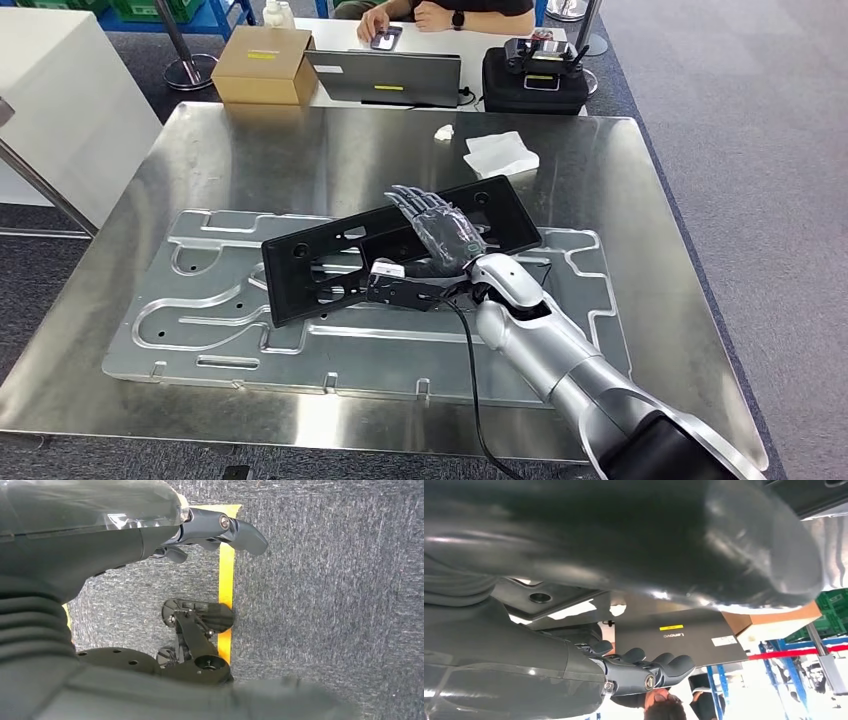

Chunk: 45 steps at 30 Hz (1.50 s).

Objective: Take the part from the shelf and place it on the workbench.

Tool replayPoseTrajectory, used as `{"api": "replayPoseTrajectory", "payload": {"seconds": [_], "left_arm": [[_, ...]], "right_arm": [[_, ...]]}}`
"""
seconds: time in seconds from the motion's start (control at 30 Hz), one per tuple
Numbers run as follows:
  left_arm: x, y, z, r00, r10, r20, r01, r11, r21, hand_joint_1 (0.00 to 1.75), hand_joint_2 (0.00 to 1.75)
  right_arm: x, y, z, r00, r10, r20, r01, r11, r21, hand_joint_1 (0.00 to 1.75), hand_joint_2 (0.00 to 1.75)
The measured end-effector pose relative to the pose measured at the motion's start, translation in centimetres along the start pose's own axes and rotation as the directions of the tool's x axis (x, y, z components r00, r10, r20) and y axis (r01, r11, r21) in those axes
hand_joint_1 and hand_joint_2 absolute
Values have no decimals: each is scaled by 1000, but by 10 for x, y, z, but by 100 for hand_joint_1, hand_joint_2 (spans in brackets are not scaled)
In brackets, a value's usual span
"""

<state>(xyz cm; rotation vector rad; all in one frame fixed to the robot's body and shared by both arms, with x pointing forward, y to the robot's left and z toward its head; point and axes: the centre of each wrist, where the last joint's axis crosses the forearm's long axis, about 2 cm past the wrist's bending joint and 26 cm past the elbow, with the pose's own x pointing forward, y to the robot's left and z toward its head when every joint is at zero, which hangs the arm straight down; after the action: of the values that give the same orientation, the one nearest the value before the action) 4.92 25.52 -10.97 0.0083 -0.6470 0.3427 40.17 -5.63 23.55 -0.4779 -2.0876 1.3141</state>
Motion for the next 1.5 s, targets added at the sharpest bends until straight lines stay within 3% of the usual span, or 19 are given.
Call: {"api": "replayPoseTrajectory", "payload": {"seconds": [0.33, 0.93, 1.2, 1.5], "left_arm": [[3, -2, -2, 1000, -9, -8, 9, 1000, -11, 0, 0], [2, -1, -1, 1000, 6, -5, -6, 1000, 2, 0, 0], [0, 2, 0, 1000, 16, 9, -17, 1000, 12, 0, 0], [-4, 8, 2, 1000, 21, 2, -21, 999, 34, 0, 0]], "right_arm": [[-3, -5, 1, 999, 34, 8, -34, 999, -6, 0, 0], [28, -46, -33, 984, 145, 104, -138, 988, -70, 0, 0], [40, -70, -48, 975, 177, 132, -160, 978, -132, 0, 0], [36, -118, -64, 972, 172, 163, -130, 962, -239, 0, 0]]}}
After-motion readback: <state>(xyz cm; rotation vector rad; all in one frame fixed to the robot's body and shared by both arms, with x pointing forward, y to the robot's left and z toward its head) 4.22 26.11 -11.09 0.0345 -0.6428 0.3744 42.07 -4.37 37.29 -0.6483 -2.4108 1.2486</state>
